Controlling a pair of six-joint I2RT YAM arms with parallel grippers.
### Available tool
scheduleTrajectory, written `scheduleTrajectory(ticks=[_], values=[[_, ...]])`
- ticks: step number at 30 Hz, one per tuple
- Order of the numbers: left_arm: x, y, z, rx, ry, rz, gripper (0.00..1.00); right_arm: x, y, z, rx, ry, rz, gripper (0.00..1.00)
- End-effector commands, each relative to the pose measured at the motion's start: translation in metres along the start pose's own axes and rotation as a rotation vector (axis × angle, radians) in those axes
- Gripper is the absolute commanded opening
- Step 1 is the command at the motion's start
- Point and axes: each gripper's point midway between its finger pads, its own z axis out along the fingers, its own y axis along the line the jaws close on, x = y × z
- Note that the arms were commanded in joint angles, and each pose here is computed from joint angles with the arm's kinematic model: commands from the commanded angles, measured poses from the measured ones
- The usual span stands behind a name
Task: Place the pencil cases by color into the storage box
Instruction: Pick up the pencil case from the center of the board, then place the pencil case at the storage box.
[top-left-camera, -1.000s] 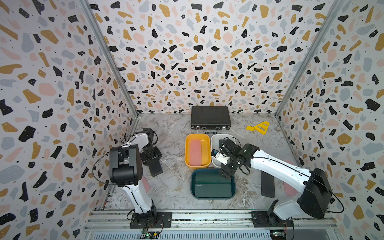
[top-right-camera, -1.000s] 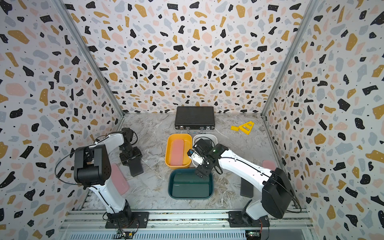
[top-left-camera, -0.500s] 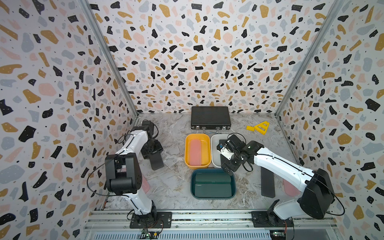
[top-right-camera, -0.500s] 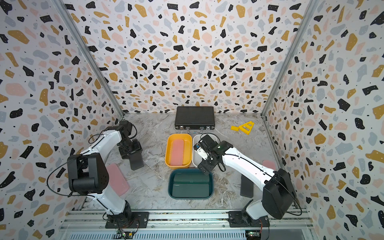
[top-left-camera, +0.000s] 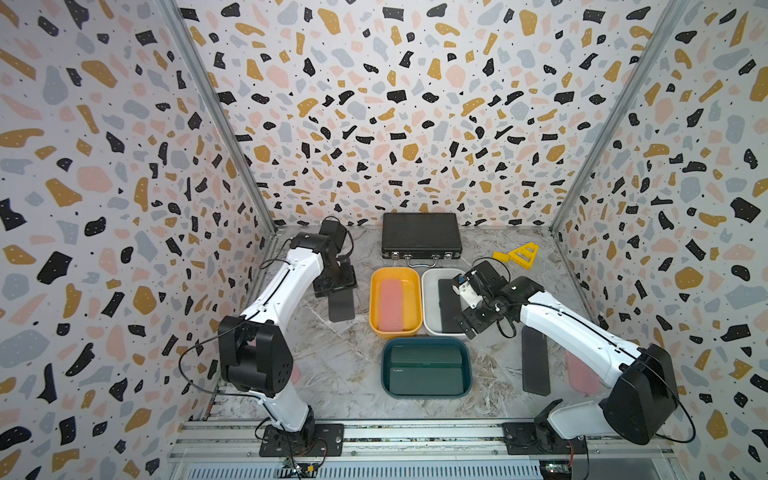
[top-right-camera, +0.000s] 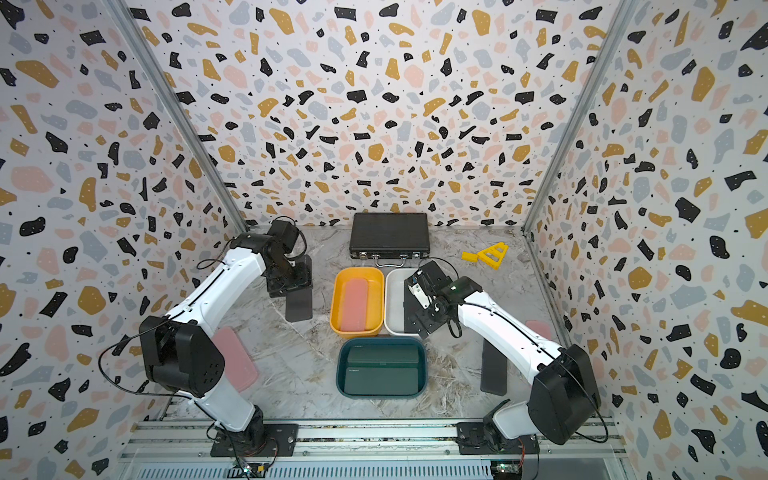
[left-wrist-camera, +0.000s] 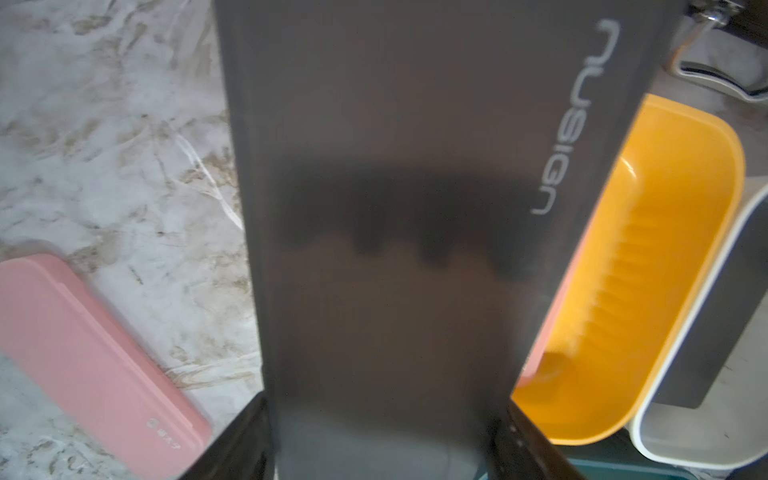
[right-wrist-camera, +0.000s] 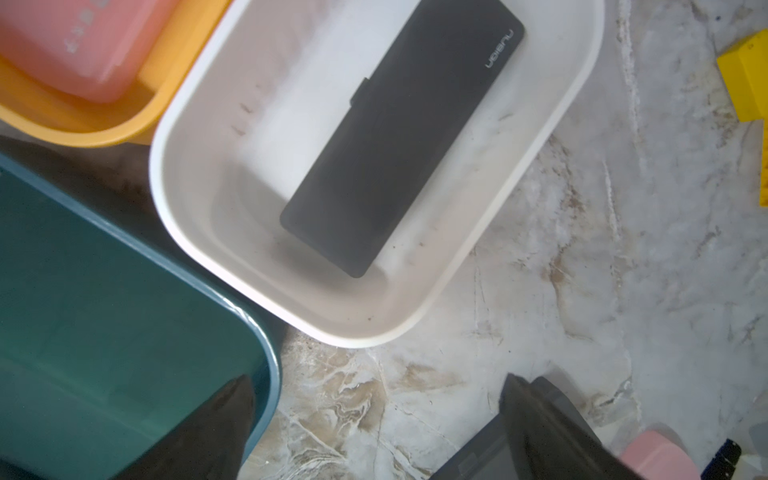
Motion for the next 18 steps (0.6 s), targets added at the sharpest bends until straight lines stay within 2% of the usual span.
scheduleTrajectory(ticks=[1,18], values=[[0.009,-0.028,-0.018,0.051,-0.005,0.022,0.56,0.005,-0.015,-0.011,0.040,-0.015,0.067,0.98],[0.042,-0.164,-0.022,0.213,0.048,0.212,0.56,0.029,-0.056,-0.011,0.103,0.035,0.219,0.97]])
